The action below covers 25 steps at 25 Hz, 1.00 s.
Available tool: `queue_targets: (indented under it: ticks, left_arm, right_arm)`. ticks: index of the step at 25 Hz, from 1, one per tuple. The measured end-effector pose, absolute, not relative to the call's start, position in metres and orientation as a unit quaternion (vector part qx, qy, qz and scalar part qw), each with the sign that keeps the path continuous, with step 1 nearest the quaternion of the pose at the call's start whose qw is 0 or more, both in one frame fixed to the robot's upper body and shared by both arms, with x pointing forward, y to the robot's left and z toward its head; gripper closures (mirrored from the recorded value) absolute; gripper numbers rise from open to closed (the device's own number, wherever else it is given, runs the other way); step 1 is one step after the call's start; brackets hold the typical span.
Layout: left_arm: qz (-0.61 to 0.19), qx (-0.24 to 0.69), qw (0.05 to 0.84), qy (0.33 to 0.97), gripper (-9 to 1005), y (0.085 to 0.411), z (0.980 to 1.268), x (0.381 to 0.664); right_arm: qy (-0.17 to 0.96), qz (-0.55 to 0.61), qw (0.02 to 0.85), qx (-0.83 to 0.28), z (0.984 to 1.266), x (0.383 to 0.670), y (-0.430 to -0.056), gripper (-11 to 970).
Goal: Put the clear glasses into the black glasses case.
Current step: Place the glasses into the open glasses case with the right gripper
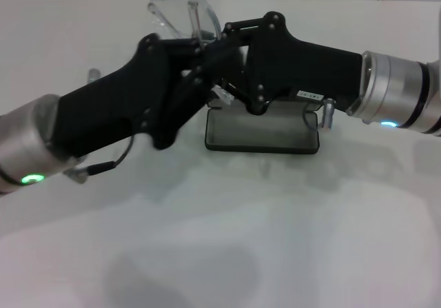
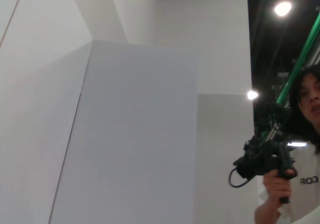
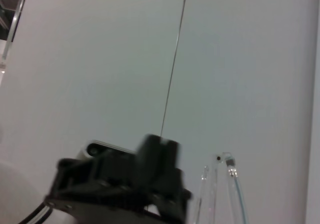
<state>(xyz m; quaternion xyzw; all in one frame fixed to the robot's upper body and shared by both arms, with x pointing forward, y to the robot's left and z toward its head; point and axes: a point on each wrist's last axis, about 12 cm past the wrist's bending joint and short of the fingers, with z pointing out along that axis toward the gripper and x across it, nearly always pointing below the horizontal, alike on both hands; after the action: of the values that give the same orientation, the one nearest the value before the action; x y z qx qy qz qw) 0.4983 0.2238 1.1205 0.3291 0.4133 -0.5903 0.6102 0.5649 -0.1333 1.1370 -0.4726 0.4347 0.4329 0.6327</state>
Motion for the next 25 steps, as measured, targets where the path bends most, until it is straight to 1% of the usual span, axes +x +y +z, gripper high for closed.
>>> queue_targets:
  ticks: [3, 5, 6, 7, 10, 12, 13, 14, 15, 17, 20, 22, 25]
  left_arm:
    - [-0.59, 0.337, 0.611, 0.407, 948, 0.239, 1.122, 0.492]
    - [-0.586, 0.339, 0.612, 0.409, 948, 0.254, 1.125, 0.488]
    - [-0.581, 0.33, 0.616, 0.417, 948, 0.269, 1.128, 0.485]
    - [-0.581, 0.33, 0.616, 0.417, 948, 0.269, 1.128, 0.485]
    - [-0.564, 0.31, 0.637, 0.424, 948, 0.292, 1.133, 0.478]
    - [-0.549, 0.298, 0.653, 0.428, 948, 0.305, 1.137, 0.473]
    - [-0.543, 0.293, 0.66, 0.429, 948, 0.31, 1.139, 0.472]
    - [-0.537, 0.284, 0.667, 0.431, 948, 0.316, 1.14, 0.47]
    - [-0.533, 0.279, 0.672, 0.432, 948, 0.32, 1.14, 0.469]
    - [-0.525, 0.269, 0.681, 0.434, 948, 0.325, 1.141, 0.468]
    - [-0.524, 0.268, 0.683, 0.432, 947, 0.323, 1.14, 0.469]
    - [-0.525, 0.269, 0.682, 0.433, 947, 0.322, 1.14, 0.469]
    - [-0.526, 0.27, 0.68, 0.433, 947, 0.319, 1.138, 0.469]
  right_arm:
    - [0.435, 0.431, 0.633, -0.473, 1.137, 0.564, -0.137, 841]
    - [0.436, 0.426, 0.627, -0.484, 1.139, 0.563, -0.141, 839]
    - [0.442, 0.42, 0.61, -0.507, 1.143, 0.563, -0.145, 838]
    - [0.442, 0.42, 0.61, -0.507, 1.143, 0.563, -0.145, 838]
    - [0.476, 0.391, 0.539, -0.574, 1.152, 0.559, -0.145, 835]
    - [0.512, 0.34, 0.488, -0.62, 1.157, 0.552, -0.144, 834]
    - [0.512, 0.34, 0.488, -0.62, 1.157, 0.552, -0.144, 833]
    - [0.544, 0.262, 0.449, -0.659, 1.162, 0.538, -0.14, 832]
    - [0.544, 0.252, 0.447, -0.664, 1.163, 0.534, -0.138, 832]
    - [0.565, 0.173, 0.423, -0.687, 1.166, 0.525, -0.135, 830]
    - [0.57, 0.08, 0.396, -0.716, 1.168, 0.516, -0.129, 828]
    - [0.564, 0.046, 0.388, -0.727, 1.169, 0.516, -0.123, 826]
    - [0.559, 0.03, 0.394, -0.729, 1.171, 0.515, -0.113, 824]
